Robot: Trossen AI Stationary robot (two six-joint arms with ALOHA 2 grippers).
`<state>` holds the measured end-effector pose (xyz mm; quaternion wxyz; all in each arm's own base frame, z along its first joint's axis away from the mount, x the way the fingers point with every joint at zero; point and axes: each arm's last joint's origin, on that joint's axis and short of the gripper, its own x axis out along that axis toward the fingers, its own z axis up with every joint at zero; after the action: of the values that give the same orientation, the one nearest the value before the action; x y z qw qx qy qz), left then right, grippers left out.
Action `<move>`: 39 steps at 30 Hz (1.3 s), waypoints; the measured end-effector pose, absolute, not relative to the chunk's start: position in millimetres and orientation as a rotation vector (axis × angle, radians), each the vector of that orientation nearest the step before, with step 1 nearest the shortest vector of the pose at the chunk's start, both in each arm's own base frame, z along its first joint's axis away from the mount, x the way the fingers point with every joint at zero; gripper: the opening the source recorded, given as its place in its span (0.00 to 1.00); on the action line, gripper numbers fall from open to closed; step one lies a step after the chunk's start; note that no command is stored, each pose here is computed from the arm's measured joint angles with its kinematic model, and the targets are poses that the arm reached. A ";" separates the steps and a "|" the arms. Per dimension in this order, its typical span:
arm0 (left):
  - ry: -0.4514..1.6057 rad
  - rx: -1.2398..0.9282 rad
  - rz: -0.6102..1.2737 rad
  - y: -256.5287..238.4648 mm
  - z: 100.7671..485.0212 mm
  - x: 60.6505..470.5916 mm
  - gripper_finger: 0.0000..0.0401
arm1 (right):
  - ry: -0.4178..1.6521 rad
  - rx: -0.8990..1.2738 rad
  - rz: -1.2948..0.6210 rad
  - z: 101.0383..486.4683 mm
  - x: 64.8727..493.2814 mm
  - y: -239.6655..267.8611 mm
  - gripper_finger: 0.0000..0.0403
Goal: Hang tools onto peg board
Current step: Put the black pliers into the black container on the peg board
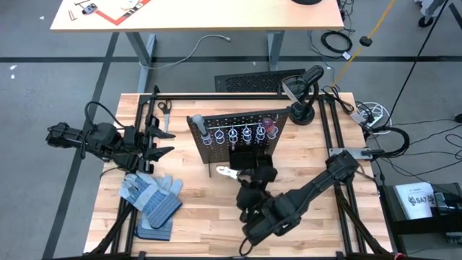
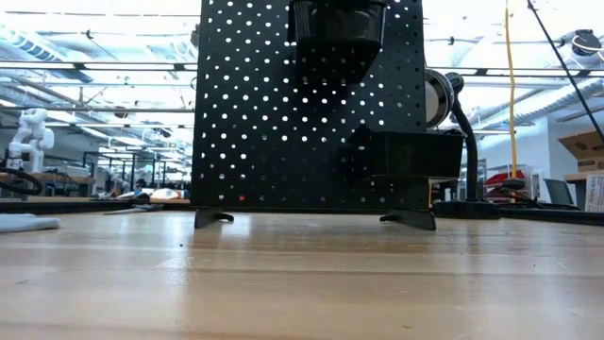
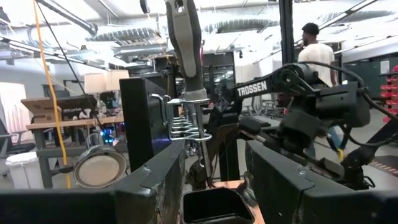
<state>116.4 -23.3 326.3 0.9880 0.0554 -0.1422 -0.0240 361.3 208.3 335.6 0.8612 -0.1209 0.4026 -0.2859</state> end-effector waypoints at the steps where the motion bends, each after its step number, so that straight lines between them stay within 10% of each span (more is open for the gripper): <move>1: -0.284 0.110 -0.048 -23.3 326.2 116.4 0.44 | 0.843 -0.237 -0.610 337.1 361.5 205.5 0.03; 39: -0.282 0.107 -0.049 -23.4 325.9 116.5 0.44 | 0.816 -0.039 -0.750 340.0 378.3 167.8 0.01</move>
<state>116.5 -23.4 325.9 0.9883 0.0534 -0.1404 -0.0246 378.3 167.8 340.0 0.8502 -0.0184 0.3873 -0.3561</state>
